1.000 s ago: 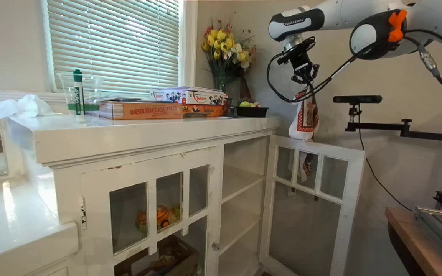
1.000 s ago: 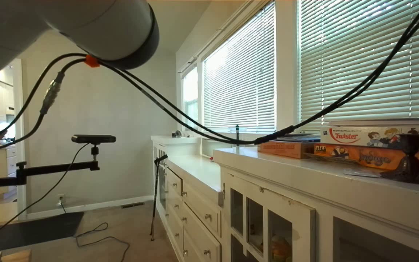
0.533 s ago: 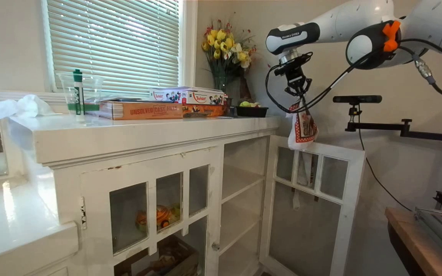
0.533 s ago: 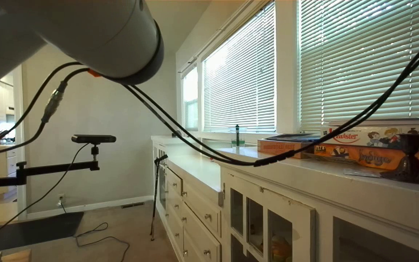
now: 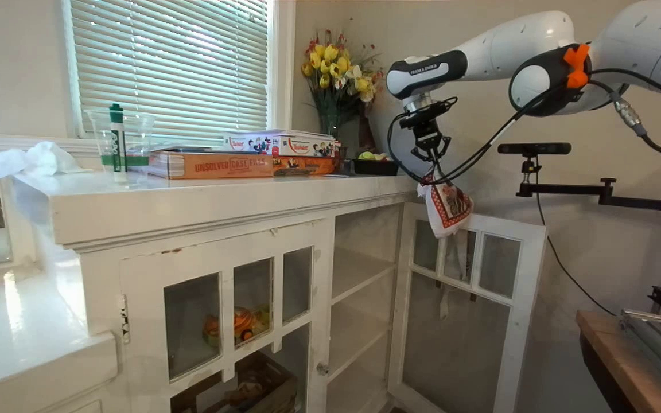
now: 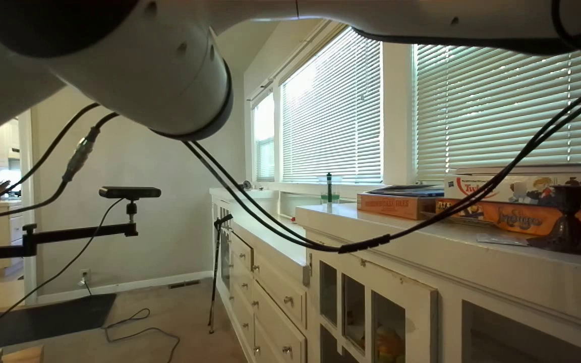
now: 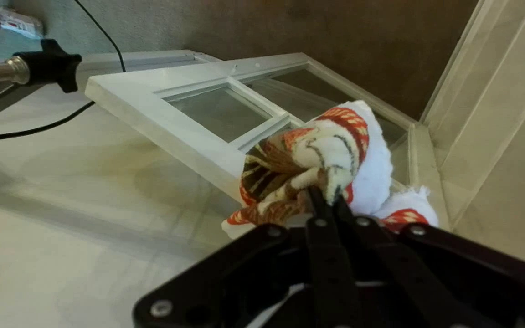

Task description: Pick up the cloth from the counter and hang it on the cabinet door

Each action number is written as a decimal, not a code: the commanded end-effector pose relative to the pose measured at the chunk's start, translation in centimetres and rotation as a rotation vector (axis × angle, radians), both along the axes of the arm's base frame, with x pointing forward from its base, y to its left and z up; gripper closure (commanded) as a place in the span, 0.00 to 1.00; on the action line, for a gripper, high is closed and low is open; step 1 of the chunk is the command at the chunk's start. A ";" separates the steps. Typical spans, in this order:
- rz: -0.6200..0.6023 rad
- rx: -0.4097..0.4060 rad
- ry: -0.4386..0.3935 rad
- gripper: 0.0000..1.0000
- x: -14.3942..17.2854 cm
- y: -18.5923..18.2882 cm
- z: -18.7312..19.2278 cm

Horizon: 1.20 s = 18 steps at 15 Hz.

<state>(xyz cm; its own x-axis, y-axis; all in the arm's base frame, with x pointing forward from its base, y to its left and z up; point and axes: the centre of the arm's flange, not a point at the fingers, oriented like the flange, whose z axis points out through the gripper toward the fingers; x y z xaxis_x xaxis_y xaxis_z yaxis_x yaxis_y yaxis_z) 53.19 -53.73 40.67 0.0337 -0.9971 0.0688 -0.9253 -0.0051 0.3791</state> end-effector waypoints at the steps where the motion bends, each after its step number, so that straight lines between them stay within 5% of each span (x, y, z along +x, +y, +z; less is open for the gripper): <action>1: 0.061 0.065 0.020 0.99 1.8 0.5 -2.0; 2: 0.071 0.071 0.036 0.99 2.0 0.7 -2.7; 3: 0.079 0.073 0.055 0.72 2.3 0.9 -3.3; 8: 0.085 -0.007 0.053 0.45 1.5 1.2 -1.2; 14: 0.247 -0.037 -0.101 0.02 0.5 0.6 6.8; 18: 0.402 -0.054 -0.165 0.00 1.2 0.4 11.3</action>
<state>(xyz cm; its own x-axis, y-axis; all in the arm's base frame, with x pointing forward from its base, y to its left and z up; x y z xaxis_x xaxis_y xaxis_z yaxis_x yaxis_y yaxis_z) 53.86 -53.09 49.57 0.3066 -0.9378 0.1629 -0.9208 -0.2488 0.3005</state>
